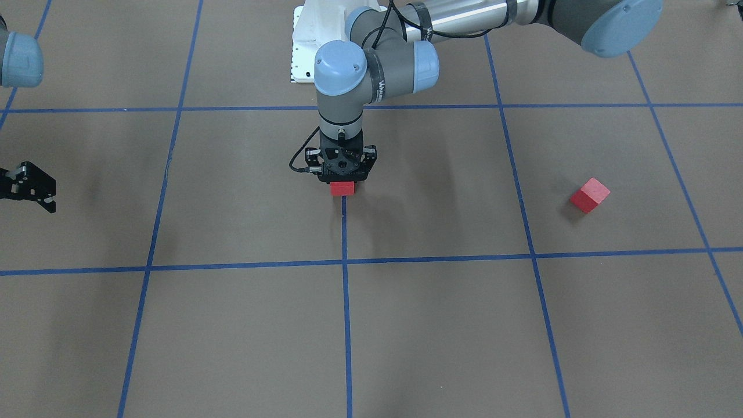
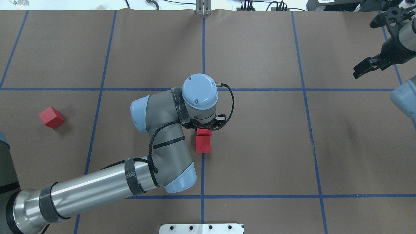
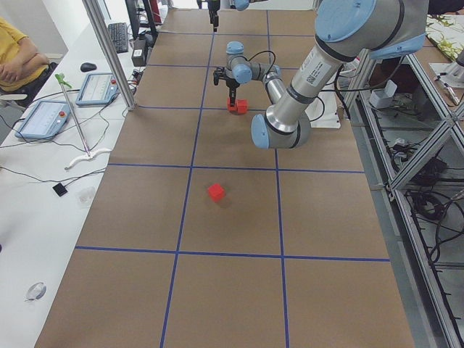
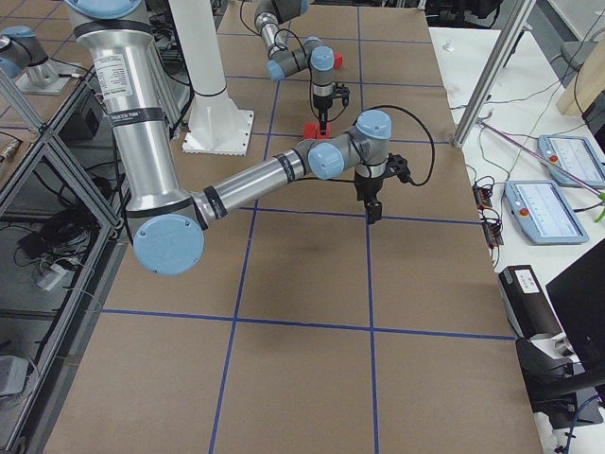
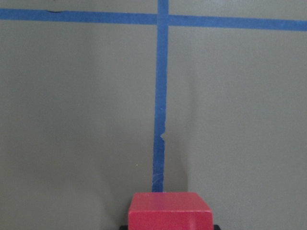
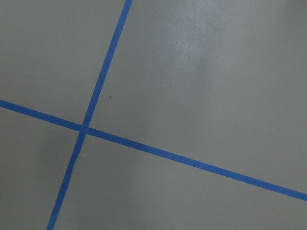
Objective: Form red blocks into L shape at center
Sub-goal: 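Set the cube down farther from the robot than the center cube, release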
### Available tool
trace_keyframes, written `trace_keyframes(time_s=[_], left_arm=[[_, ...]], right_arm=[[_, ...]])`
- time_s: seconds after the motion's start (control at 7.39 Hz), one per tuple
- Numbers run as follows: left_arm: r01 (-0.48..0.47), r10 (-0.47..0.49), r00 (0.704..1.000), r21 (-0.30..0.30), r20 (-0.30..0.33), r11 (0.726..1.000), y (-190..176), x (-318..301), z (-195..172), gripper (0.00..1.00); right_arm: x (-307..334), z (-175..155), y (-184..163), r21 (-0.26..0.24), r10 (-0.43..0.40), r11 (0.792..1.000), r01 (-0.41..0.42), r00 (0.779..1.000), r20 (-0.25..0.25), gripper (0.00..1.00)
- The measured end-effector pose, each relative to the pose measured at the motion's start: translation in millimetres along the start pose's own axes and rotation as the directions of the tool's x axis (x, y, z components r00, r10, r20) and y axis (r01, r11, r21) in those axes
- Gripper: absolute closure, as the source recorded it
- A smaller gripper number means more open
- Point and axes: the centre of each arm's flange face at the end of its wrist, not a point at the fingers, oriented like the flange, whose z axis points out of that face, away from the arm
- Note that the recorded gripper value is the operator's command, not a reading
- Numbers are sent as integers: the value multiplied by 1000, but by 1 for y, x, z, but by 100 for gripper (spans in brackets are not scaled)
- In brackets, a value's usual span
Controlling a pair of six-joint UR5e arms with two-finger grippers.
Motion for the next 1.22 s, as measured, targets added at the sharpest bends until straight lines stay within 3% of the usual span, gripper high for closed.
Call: trace_keyframes(time_s=[1.22], left_arm=[[-10,10,1000,15,12,1000,11,1,8,51]], right_arm=[[-1,1,0,-1,-1,1000,1,1000,0,1]])
